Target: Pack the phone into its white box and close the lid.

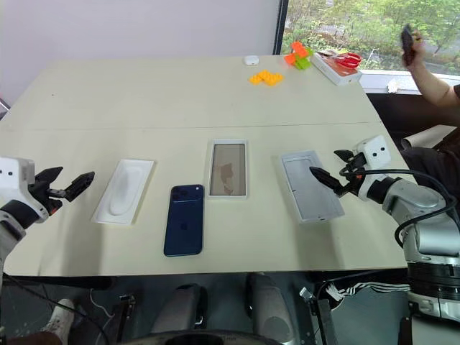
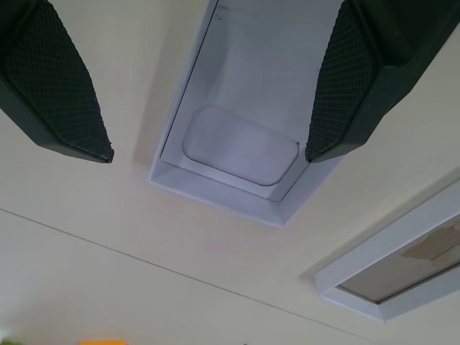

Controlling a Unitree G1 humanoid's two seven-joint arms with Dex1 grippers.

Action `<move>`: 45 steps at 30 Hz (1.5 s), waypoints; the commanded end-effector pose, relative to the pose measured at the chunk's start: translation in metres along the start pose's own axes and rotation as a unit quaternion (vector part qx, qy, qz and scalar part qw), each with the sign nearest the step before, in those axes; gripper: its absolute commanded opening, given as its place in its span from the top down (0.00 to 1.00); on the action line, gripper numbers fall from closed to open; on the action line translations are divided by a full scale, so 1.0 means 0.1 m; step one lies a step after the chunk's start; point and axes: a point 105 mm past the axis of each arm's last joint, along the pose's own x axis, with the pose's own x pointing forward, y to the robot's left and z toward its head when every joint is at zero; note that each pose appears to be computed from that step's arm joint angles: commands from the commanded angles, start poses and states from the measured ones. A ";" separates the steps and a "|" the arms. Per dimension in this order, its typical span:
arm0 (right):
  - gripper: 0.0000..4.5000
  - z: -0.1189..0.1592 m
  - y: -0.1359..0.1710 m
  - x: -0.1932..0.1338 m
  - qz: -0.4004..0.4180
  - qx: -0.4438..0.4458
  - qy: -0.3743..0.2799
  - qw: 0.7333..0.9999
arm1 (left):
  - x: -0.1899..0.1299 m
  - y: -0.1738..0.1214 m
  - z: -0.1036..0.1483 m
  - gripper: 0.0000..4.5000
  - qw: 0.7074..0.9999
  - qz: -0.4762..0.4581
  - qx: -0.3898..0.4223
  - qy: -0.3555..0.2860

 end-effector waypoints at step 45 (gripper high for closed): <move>0.01 0.43 1.37 0.35 0.226 -0.064 -0.068 0.970 | 0.01 -0.24 -0.29 0.01 0.959 -0.022 -0.188 0.212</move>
